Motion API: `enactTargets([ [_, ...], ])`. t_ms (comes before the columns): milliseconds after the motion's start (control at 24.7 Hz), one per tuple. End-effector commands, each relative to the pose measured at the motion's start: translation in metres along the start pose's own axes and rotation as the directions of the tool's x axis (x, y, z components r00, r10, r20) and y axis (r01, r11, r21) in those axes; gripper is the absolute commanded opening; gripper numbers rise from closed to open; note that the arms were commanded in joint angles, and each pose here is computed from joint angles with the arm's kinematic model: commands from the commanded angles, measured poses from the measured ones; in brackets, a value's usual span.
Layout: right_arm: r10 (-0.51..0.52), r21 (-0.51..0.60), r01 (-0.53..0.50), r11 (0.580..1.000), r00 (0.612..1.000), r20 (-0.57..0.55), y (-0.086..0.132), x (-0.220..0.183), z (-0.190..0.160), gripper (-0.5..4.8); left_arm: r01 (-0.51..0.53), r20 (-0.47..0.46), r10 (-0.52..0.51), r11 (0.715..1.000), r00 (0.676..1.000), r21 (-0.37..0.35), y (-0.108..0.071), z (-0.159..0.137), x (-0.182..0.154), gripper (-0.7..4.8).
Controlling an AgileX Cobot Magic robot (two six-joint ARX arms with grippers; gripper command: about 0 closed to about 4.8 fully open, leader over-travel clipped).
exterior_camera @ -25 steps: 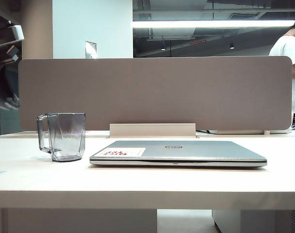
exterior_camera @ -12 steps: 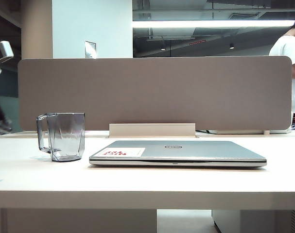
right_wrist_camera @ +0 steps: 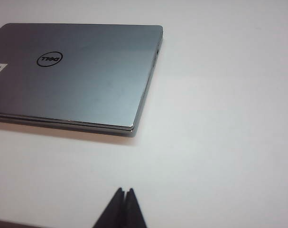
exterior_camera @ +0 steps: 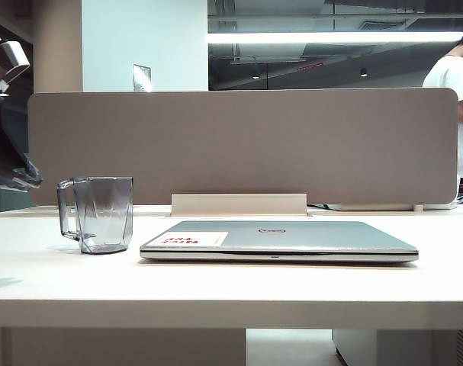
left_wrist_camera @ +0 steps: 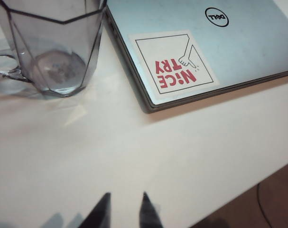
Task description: Pick up the water cup and place it on the left side of the laptop.
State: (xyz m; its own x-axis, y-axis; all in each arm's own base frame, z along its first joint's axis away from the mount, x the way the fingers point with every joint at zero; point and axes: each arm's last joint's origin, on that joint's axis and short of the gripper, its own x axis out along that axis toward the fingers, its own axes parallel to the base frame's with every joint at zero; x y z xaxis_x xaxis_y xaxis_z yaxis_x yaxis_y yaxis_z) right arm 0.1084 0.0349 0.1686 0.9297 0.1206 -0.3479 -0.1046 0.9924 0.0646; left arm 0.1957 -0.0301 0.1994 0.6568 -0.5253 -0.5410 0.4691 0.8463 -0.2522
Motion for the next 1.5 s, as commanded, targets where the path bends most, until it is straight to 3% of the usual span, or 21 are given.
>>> enactTargets([
  [41, 0.001, 0.005, -0.001, 1.000, 1.000, 0.006, 0.000, 0.000, 0.001, -0.05, 0.007, 0.017, -0.007, 1.000, 1.000, 0.008, -0.001, 0.003, -0.001, 0.75],
  [122, 0.001, 0.005, -0.001, 1.000, 1.000, 0.006, 0.000, 0.000, 0.001, -0.05, 0.004, 0.020, -0.005, 1.000, 1.000, 0.022, -0.001, 0.003, -0.001, 0.75],
  [243, 0.001, 0.005, -0.001, 1.000, 1.000, 0.006, 0.000, 0.000, 0.001, -0.05, -0.149, 0.024, 0.148, 0.984, 0.989, 0.094, 0.004, 0.004, -0.001, 0.75],
  [324, 0.001, 0.005, -0.001, 1.000, 1.000, 0.006, 0.000, 0.000, 0.001, -0.05, -0.242, 0.023, 0.241, 0.966, 0.970, 0.088, 0.007, 0.002, -0.001, 0.75],
  [446, -0.003, 0.005, 0.003, 1.000, 1.000, 0.006, 0.000, 0.000, 0.001, -0.05, -0.331, 0.149, 0.319, 0.941, 0.936, 0.069, 0.007, -0.004, -0.011, 0.76],
  [567, 0.000, 0.004, 0.000, 1.000, 1.000, 0.001, 0.000, 0.000, 0.001, -0.05, -0.423, 0.277, 0.391, 0.904, 0.878, 0.063, 0.004, -0.016, -0.021, 0.76],
  [648, -0.010, 0.004, 0.010, 1.000, 1.000, 0.003, 0.000, 0.000, 0.001, -0.05, -0.508, 0.380, 0.460, 0.861, 0.802, 0.031, 0.001, -0.036, -0.034, 0.76],
  [810, -0.006, 0.004, 0.006, 1.000, 1.000, 0.002, 0.000, 0.000, 0.001, -0.05, -0.538, 0.461, 0.473, 0.843, 0.751, 0.010, -0.003, -0.063, -0.042, 0.75],
  [972, -0.007, 0.004, 0.007, 1.000, 1.000, 0.002, 0.000, 0.000, 0.001, -0.05, -0.547, 0.546, 0.495, 0.833, 0.676, -0.078, -0.002, -0.079, -0.051, 0.76],
  [1256, -0.006, 0.004, 0.006, 1.000, 1.000, 0.003, 0.000, 0.000, 0.001, -0.05, -0.556, 0.508, 0.515, 0.827, 0.690, -0.083, -0.004, -0.090, -0.055, 0.76],
  [1499, -0.006, 0.004, 0.006, 1.000, 1.000, 0.002, 0.000, 0.000, 0.001, -0.05, -0.557, 0.529, 0.511, 0.826, 0.678, -0.084, -0.007, -0.093, -0.059, 0.76],
])
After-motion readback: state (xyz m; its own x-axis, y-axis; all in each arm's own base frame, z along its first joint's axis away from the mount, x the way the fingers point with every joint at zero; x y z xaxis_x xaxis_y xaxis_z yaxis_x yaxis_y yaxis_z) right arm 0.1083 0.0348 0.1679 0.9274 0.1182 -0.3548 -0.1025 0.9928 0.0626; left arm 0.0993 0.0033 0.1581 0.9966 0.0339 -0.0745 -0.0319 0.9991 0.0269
